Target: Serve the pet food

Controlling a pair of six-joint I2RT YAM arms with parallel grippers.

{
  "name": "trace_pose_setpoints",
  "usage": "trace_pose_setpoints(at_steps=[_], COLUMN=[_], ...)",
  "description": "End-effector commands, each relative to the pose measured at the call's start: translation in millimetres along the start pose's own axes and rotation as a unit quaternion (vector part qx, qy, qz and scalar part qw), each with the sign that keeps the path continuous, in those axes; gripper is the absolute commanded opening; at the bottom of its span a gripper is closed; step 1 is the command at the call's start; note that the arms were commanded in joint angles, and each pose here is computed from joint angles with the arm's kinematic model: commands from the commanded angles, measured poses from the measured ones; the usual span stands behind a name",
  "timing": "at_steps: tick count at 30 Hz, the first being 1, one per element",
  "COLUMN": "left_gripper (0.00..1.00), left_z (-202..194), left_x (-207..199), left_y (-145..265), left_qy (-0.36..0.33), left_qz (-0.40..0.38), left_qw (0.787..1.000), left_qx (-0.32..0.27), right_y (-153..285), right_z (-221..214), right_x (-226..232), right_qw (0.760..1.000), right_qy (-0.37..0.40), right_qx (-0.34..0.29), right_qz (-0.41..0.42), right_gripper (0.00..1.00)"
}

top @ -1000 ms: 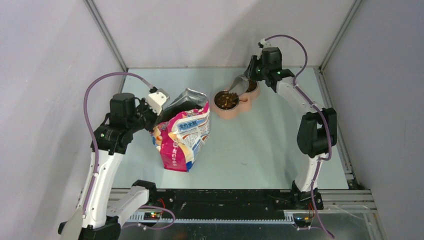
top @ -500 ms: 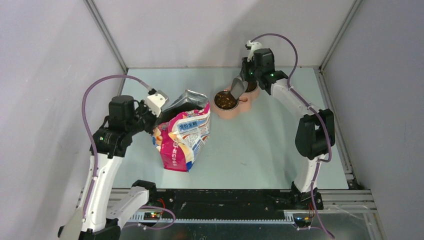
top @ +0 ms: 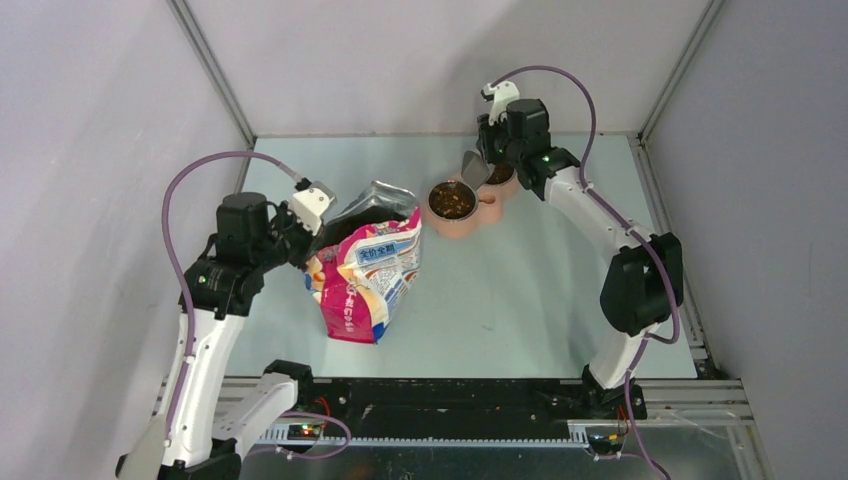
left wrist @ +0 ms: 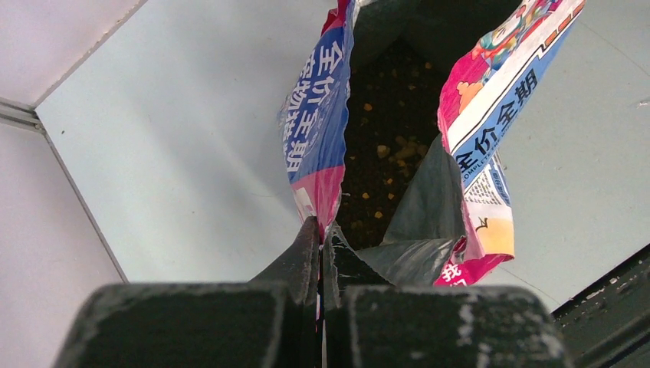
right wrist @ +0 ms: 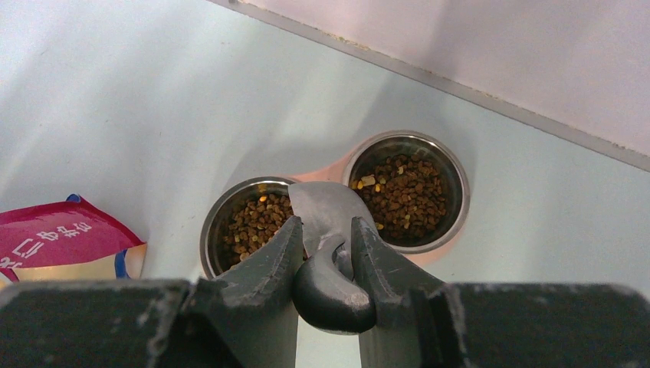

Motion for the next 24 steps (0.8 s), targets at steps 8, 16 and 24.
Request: trace_pose_setpoints(at_steps=[8, 16, 24], left_gripper=[0.0, 0.0, 0.0], left_z=[8.5, 6.6, 7.0], left_x=[-6.0, -7.2, -6.6], left_y=[20.9, 21.1, 18.6], left_qy=[0.012, 0.019, 0.021], left_qz=[0.007, 0.006, 0.004], left_qw=[0.999, 0.999, 0.999], left_qx=[-0.033, -0.034, -0.036], right_y=[4.1, -14.7, -14.1], right_z=[15.0, -4.8, -13.1], right_x=[29.4, 33.3, 37.8], right_qw=[0.998, 0.998, 0.997], right_qy=[0.02, 0.037, 0.04], right_qx=[-0.037, -0.013, 0.003], right_qz=[0.039, 0.046, 0.062], right_gripper=[0.0, 0.0, 0.0])
Point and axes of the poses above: each gripper's point midway between its finger pads, its own y axis back along the fingers, its own x axis along the line the jaws close on, z = x × y, the point moved 5 cm from there along y, back along the fingers, and after that the axes turned 11 degrees about -y, right-handed, at the moved point
